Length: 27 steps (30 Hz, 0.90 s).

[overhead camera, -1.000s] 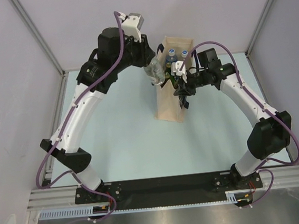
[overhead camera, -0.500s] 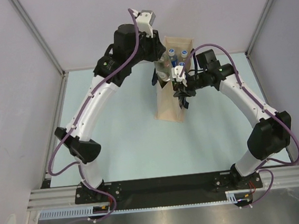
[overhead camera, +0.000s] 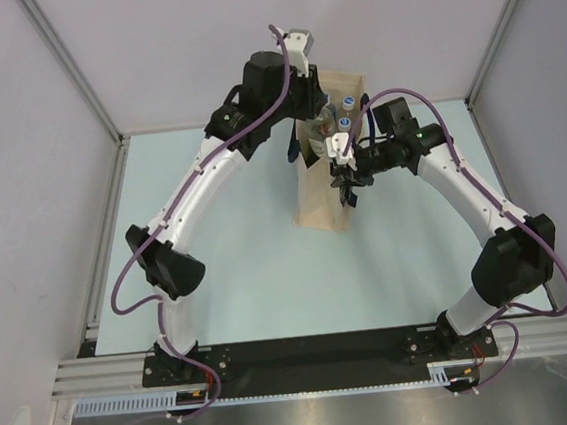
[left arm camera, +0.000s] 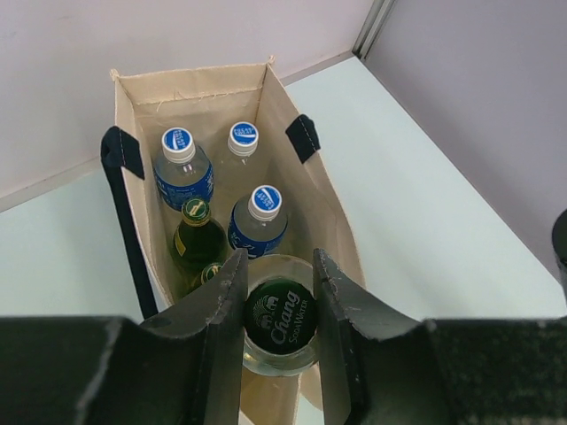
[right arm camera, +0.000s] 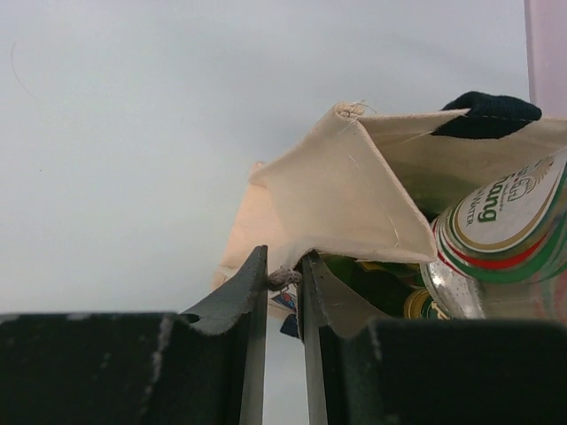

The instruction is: Place the beverage into the canvas bag

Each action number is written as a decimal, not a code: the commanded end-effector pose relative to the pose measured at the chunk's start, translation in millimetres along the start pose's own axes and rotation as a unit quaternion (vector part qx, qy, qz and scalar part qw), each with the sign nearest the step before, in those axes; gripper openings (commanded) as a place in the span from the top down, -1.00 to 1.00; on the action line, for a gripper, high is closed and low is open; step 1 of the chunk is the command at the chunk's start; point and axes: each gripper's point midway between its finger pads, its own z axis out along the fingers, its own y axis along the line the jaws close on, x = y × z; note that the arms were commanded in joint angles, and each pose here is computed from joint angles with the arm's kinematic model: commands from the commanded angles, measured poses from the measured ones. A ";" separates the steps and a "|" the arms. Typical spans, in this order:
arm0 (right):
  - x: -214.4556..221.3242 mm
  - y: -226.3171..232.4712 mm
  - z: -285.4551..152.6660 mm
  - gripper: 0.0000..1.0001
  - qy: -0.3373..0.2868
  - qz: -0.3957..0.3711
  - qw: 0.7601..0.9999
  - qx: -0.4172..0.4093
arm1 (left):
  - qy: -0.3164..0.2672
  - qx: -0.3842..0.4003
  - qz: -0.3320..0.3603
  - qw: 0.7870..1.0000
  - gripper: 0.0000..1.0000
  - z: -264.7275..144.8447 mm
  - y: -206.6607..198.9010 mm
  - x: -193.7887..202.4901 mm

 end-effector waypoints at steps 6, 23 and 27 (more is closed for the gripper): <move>-18.6 20.4 -5.8 0.90 -0.025 0.006 0.999 -0.029 | -0.080 0.056 0.011 0.995 1.00 -3.7 -30.1 -45.2; -23.5 18.6 -14.1 0.90 -0.041 0.023 0.999 -0.022 | -0.012 0.055 0.048 0.997 1.00 14.2 -26.2 12.1; -22.6 16.0 -15.9 0.91 -0.043 0.030 0.998 -0.018 | -0.049 0.052 0.049 0.996 1.00 1.7 -29.0 -18.9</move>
